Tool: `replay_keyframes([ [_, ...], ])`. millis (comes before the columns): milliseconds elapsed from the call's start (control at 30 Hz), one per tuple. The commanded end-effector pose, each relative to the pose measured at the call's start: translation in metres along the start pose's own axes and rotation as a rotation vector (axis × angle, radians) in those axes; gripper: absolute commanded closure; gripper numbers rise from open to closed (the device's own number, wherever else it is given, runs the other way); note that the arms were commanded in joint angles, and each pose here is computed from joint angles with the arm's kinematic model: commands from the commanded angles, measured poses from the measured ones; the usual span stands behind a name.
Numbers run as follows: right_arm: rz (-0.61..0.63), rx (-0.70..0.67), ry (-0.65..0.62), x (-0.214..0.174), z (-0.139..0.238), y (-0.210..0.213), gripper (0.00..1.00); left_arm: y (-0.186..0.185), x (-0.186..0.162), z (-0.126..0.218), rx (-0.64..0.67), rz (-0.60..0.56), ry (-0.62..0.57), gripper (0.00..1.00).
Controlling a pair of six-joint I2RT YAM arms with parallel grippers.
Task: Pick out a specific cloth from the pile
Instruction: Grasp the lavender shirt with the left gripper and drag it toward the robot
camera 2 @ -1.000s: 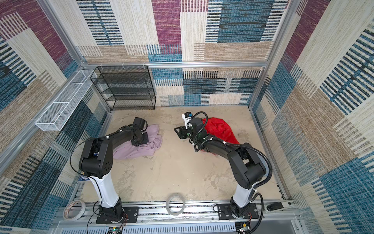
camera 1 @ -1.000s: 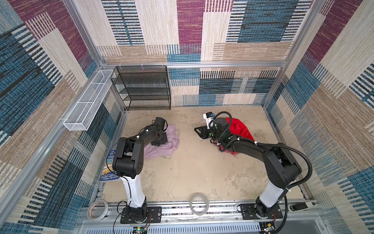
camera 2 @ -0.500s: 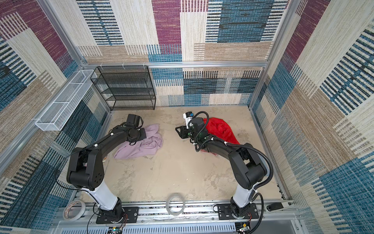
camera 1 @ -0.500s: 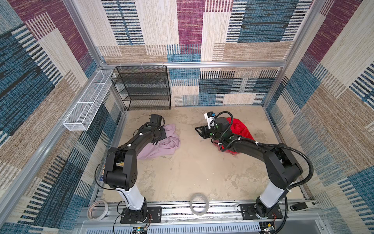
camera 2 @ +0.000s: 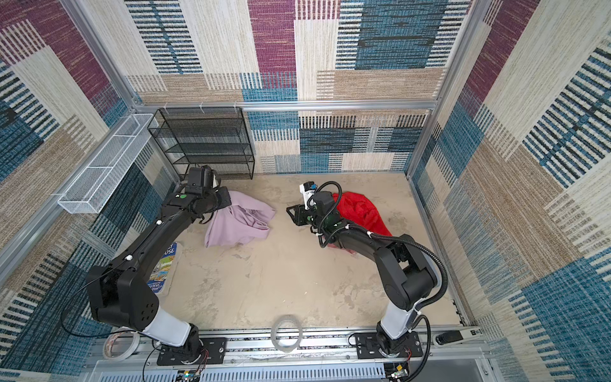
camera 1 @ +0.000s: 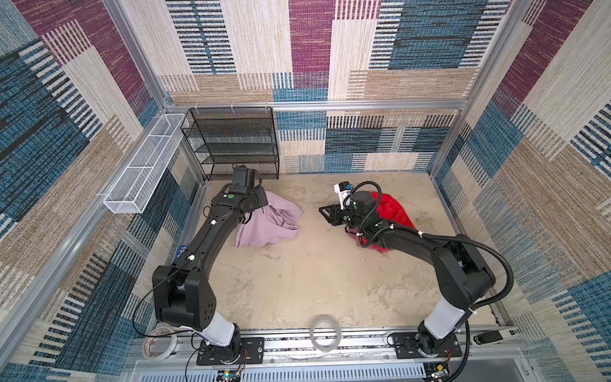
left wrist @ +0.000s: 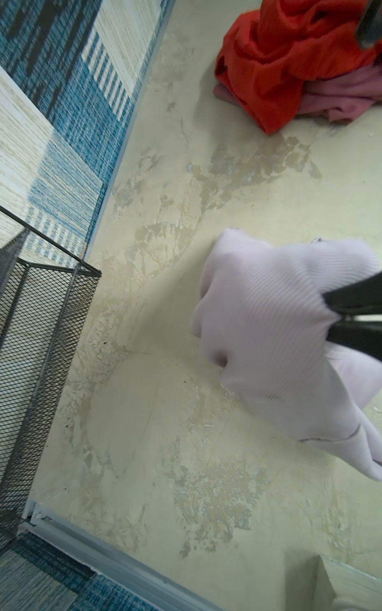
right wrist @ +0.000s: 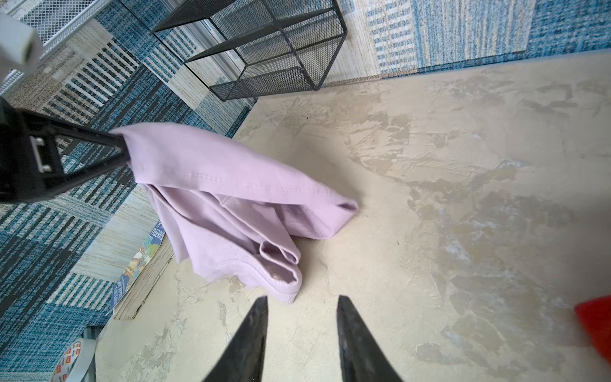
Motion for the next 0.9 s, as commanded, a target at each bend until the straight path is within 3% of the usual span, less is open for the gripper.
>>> replay_keyframes([
  [0, -0.003, 0.028, -0.029, 0.010, 0.002, 0.007, 0.62, 0.001, 0.016, 0.019, 0.016, -0.032, -0.040, 1.00],
  [200, -0.007, 0.031, -0.030, 0.010, 0.003, 0.008, 0.62, 0.011, 0.038, 0.056, 0.056, -0.030, -0.138, 1.00],
  [367, -0.011, 0.036, -0.030, 0.009, 0.002, 0.008, 0.62, 0.014, 0.033, 0.064, 0.058, -0.034, -0.136, 1.00],
  [867, -0.030, 0.035, -0.004, 0.001, -0.003, 0.005, 0.62, 0.014, -0.038, -0.032, -0.019, 0.036, 0.056, 1.00],
])
Point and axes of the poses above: each gripper's point midway between its finger pads, its own z axis back along the fingers, its own y axis along the line the jaws close on, x = y × z, the point moved 2 cm from there along z, back along the fingers, and after that the axes turned 5 degrees about z, right-handed, at the moved point
